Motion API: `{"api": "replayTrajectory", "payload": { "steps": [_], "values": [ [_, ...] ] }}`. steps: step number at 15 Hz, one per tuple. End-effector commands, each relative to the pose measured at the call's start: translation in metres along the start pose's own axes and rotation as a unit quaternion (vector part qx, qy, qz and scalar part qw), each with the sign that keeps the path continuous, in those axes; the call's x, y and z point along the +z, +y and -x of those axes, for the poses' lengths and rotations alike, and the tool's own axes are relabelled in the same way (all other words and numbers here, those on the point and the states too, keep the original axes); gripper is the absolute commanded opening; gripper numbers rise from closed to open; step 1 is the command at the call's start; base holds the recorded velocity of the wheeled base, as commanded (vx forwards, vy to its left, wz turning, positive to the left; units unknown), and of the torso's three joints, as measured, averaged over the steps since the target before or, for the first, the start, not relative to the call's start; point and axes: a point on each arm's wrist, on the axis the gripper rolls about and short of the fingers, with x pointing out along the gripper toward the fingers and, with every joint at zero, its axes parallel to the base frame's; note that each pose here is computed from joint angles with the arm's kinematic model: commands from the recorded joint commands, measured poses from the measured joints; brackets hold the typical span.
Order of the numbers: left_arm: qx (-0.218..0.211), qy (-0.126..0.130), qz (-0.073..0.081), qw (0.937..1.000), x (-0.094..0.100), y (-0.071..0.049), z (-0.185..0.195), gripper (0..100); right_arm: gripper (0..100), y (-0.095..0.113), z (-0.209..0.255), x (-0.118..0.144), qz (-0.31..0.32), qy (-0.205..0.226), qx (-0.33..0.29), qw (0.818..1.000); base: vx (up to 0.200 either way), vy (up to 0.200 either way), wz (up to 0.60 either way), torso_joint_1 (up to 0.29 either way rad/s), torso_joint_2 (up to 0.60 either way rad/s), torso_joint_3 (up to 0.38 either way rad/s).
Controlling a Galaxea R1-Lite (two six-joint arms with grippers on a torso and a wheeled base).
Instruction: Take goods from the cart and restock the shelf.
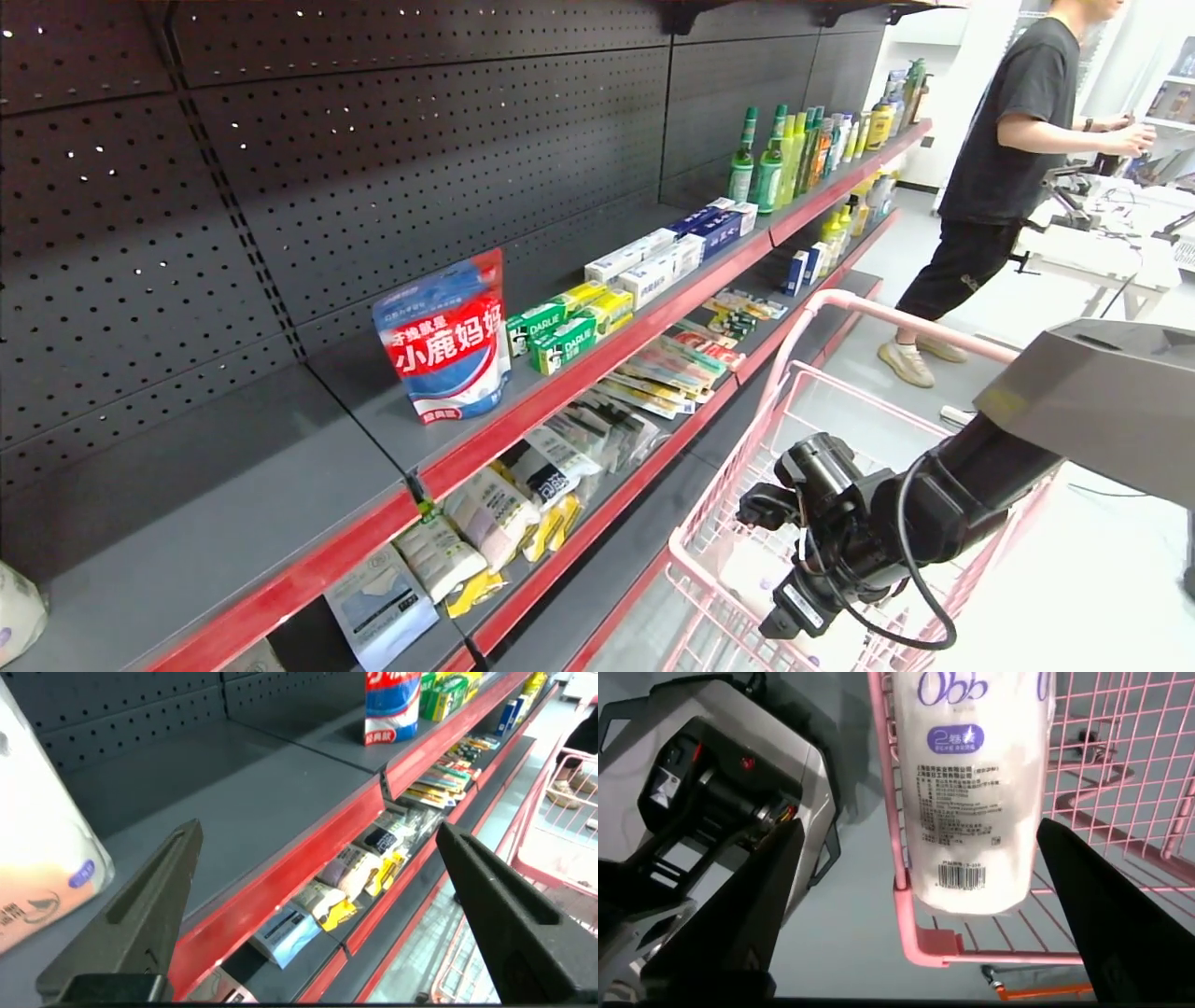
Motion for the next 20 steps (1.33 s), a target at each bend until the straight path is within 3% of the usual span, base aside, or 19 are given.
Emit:
{"api": "replayTrajectory", "payload": {
  "steps": [1, 8, 20],
  "values": [
    [0.000, 0.000, 0.001, 1.0000, 0.000, 0.000, 0.000, 100, 100, -0.003, -0.003, 0.000, 0.003, 0.003, 0.000, 1.000, 0.000, 0.000, 0.00, -0.163, 0.34, 0.188],
    [0.000, 0.000, 0.001, 1.0000, 0.000, 0.000, 0.000, 100, 100, -0.019, -0.019, 0.017, 0.005, -0.011, -0.009, 1.000, 0.000, 0.000, 0.00, -0.059, 0.13, 0.076],
    [0.000, 0.000, 0.000, 1.0000, 0.000, 0.000, 0.000, 100, 100, -0.043, -0.045, 0.022, -0.006, -0.004, -0.015, 1.000, 0.000, 0.000, 0.00, 0.000, 0.00, 0.000]
  ]
}}
